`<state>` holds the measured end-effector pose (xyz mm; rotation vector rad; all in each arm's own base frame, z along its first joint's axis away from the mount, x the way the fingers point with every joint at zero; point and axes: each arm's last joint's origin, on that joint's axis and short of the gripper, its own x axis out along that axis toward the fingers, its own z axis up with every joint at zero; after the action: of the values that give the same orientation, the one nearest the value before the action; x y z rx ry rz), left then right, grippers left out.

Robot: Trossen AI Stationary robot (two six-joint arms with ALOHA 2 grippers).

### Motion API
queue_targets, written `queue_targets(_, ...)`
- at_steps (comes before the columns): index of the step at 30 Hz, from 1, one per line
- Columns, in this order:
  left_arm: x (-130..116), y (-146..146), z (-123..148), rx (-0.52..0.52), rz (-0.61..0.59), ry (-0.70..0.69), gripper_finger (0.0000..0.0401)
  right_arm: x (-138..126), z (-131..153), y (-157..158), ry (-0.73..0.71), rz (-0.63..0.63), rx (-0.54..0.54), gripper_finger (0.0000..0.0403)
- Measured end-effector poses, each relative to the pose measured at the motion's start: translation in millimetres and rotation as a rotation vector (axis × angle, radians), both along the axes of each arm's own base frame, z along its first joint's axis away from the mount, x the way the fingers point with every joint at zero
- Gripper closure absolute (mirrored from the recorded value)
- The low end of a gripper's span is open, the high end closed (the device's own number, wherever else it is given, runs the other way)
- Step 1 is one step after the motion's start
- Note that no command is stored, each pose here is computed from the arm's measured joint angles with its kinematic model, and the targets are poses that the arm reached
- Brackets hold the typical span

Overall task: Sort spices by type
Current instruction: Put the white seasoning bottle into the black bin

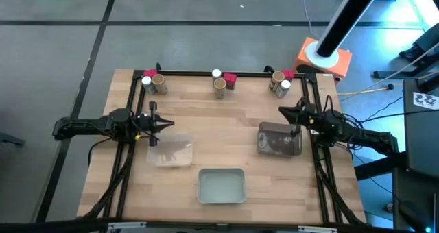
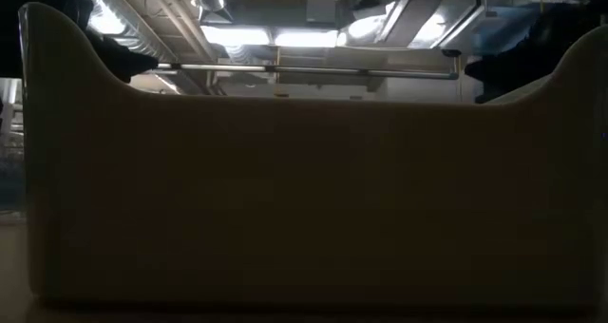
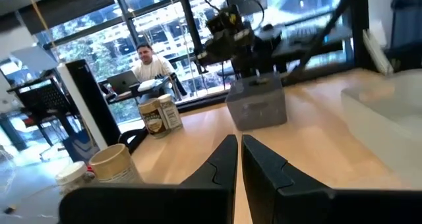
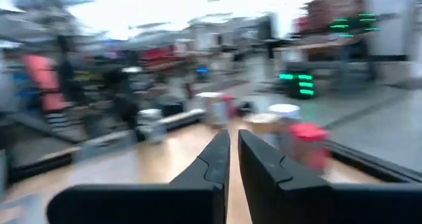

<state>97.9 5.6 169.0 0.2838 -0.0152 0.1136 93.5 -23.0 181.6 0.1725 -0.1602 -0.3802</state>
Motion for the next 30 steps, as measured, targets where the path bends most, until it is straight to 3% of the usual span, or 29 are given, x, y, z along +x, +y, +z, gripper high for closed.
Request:
queue_targets(9,0,0,3,-0.159,-0.007,-0.053,0.0388,4,29,-8,0.107,-0.262,-0.062,0.0370)
queue_targets(13,-1,1,9,-0.216,0.023,-0.117,0.0388,10,49,-12,0.264,-0.402,-0.087,0.0370)
queue_targets(17,-2,3,13,-0.200,0.089,-0.164,0.0388,18,78,-17,0.410,-0.528,-0.130,0.0370)
queue_targets(22,-2,4,13,-0.151,0.110,-0.158,0.0388,32,108,-29,0.569,-0.555,-0.139,0.0370)
queue_targets(30,-2,4,13,-0.106,0.115,-0.155,0.0388,49,120,-74,0.804,-0.615,-0.068,0.0370)
